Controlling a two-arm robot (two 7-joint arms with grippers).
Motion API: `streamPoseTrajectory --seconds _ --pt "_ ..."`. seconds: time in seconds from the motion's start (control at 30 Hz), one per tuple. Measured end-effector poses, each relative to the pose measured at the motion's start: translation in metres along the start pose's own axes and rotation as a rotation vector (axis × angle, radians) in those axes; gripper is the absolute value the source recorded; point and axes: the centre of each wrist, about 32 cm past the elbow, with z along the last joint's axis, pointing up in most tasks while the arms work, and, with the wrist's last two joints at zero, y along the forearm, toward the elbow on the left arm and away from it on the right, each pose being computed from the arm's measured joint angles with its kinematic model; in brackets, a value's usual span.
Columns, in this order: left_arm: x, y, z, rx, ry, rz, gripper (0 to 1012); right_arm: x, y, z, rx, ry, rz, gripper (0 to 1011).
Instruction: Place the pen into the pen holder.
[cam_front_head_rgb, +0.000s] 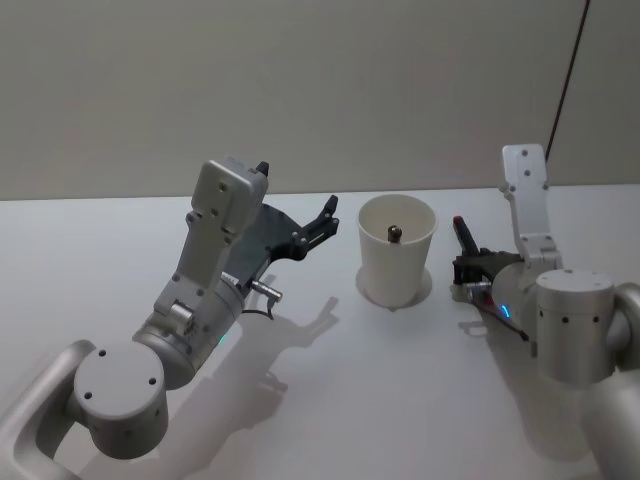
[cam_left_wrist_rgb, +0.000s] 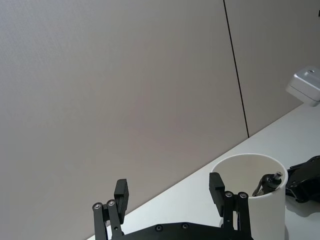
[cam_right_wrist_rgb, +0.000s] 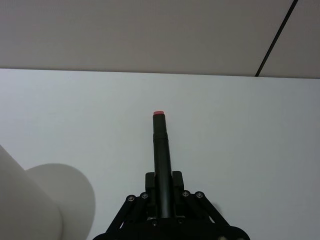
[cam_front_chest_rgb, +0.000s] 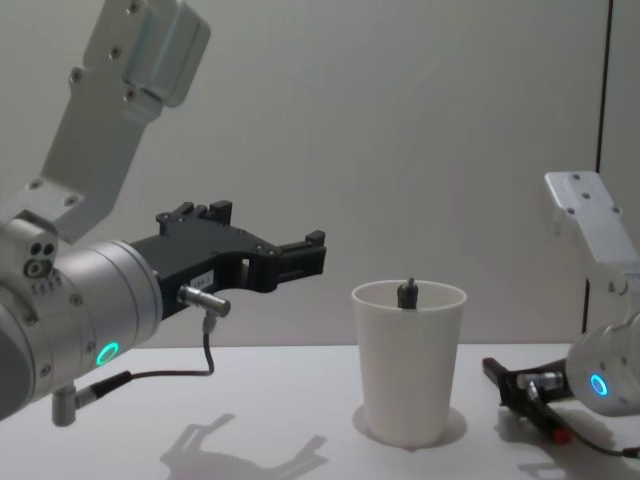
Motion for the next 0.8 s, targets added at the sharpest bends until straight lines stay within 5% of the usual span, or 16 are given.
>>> streamPoseTrajectory --seconds 0.53,0.8 --pt "0.0000 0.0000 0.0000 0.000 0.000 0.000 1001 0.0000 0.0000 -0.0003 0.004 0.000 0.004 177" --pt "0.0000 0.0000 0.0000 0.000 0.000 0.000 1001 0.0022 -0.0021 -0.0014 0.061 -0.007 0.024 178"
